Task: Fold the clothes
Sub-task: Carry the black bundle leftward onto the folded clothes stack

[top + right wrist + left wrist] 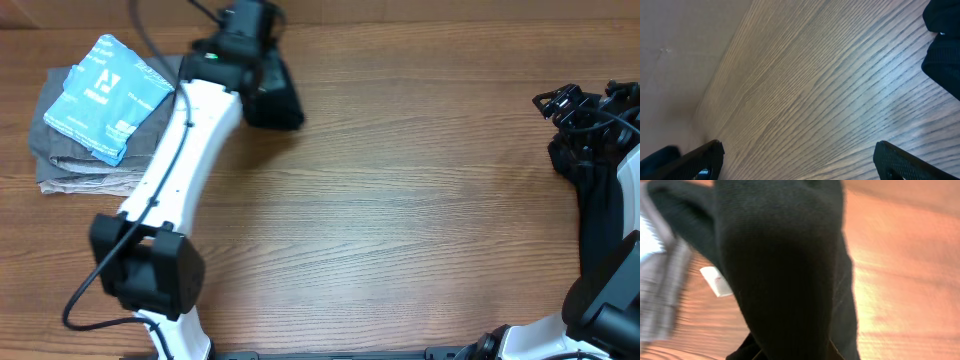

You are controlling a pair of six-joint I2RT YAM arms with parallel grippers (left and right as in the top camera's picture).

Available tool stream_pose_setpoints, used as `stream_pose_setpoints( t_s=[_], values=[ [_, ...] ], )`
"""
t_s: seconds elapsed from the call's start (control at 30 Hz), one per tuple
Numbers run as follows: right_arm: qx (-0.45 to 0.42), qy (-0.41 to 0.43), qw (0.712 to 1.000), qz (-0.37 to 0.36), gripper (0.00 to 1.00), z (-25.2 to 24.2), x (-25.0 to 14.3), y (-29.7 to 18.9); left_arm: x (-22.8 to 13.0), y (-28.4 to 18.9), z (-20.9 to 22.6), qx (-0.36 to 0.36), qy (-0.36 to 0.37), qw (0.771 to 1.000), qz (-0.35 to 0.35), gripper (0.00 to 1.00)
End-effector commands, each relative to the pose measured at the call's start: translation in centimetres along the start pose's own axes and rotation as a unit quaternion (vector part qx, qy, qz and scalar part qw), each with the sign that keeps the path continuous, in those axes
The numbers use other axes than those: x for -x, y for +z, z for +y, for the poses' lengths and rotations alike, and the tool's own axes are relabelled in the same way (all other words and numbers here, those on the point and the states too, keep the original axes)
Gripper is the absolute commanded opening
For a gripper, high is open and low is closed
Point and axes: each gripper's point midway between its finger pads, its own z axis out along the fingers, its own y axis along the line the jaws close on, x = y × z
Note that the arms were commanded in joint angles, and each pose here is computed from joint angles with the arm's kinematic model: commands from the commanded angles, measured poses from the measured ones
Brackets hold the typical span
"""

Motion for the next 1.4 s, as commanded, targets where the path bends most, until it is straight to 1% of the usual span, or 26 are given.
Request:
stream_pose_setpoints(
  t_s=[0.0, 0.17, 0.2, 0.23, 0.4, 0.47, 0.53, 0.67, 0.97, 1.13, 1.37],
  values=[
    [0.005, -0.003, 1.000, -0.004, 1.00, 0.3, 0.2, -0.2, 5.1, -3.9, 5.6, 0.027, -0.040, 0.996, -0.070, 0.04],
    [0.005, -0.003, 1.000, -0.004, 1.00, 0.3, 0.2, -0.2, 9.0, -6.7, 13.0, 0.050, -0.110, 0.985, -0.122, 0.04],
    [0.005, -0.003, 1.000, -0.004, 1.00, 0.3, 0.2, -0.2, 9.7, -7.1, 14.0, 0.047, -0.121, 0.983, -0.133, 0.04],
    [0.005, -0.003, 1.000, -0.004, 1.00, 0.3, 0.2, -0.2, 10.8, -7.4, 15.1, 0.029, -0.135, 0.979, -0.147, 0.04],
    [0.005, -0.003, 1.000, -0.004, 1.00, 0.3, 0.2, -0.2, 14.0, -8.0, 16.9, -0.061, -0.158, 0.968, -0.182, 0.04],
    [0.005, -0.003, 1.000, -0.004, 1.00, 0.3, 0.2, -0.2, 14.9, -8.0, 17.9, -0.069, -0.163, 0.964, -0.197, 0.04],
    [0.005, -0.003, 1.000, -0.004, 1.00, 0.3, 0.2, -0.2, 15.5, -7.7, 19.3, -0.059, -0.172, 0.961, -0.208, 0.04],
    [0.005, -0.003, 1.000, -0.004, 1.00, 0.3, 0.2, -0.2, 15.8, -6.1, 21.7, -0.045, -0.192, 0.958, -0.210, 0.04],
    [0.005, -0.003, 1.000, -0.004, 1.00, 0.3, 0.2, -0.2, 15.1, -1.9, 25.0, -0.023, -0.218, 0.957, -0.190, 0.04],
    [0.005, -0.003, 1.000, -0.004, 1.00, 0.3, 0.3, -0.2, 14.7, -0.7, 26.2, -0.017, -0.237, 0.954, -0.182, 0.04],
    [0.005, -0.003, 1.000, -0.004, 1.00, 0.3, 0.2, -0.2, 13.5, 1.2, 27.4, -0.005, -0.247, 0.956, -0.160, 0.04]
  ],
)
